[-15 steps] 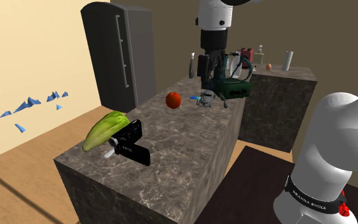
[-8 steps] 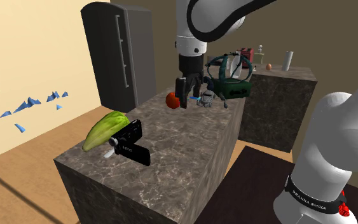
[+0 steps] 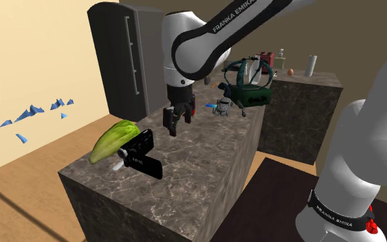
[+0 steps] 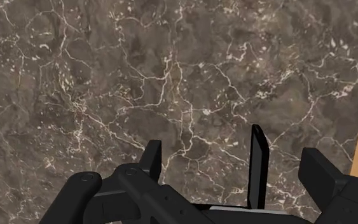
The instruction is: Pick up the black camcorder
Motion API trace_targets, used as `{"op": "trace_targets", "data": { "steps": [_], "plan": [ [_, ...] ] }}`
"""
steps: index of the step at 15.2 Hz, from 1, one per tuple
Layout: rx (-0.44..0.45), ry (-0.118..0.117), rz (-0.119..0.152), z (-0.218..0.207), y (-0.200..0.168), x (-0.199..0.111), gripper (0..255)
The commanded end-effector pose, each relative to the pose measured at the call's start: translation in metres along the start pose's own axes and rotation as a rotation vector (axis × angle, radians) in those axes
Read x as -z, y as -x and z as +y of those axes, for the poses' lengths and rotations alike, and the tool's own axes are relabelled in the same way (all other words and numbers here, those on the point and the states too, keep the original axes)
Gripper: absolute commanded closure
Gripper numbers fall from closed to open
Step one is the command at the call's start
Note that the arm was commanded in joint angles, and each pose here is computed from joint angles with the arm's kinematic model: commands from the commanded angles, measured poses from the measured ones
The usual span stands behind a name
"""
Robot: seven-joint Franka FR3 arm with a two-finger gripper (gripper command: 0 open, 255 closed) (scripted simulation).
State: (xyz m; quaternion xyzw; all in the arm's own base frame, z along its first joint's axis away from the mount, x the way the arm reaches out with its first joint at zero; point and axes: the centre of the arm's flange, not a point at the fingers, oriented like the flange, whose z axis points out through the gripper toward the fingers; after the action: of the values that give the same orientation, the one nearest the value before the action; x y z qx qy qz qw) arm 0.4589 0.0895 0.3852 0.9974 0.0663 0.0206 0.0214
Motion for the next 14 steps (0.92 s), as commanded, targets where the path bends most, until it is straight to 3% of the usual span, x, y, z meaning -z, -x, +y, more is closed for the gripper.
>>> {"op": "trace_targets", "data": {
  "steps": [1, 11, 14],
  "plan": [
    [0.007, 0.000, 0.008, -0.009, -0.016, -0.016, 0],
    [0.041, 0.001, 0.042, -0.060, -0.098, -0.102, 0],
    [0.043, 0.001, 0.044, -0.062, -0.101, -0.116, 0]
  ]
}}
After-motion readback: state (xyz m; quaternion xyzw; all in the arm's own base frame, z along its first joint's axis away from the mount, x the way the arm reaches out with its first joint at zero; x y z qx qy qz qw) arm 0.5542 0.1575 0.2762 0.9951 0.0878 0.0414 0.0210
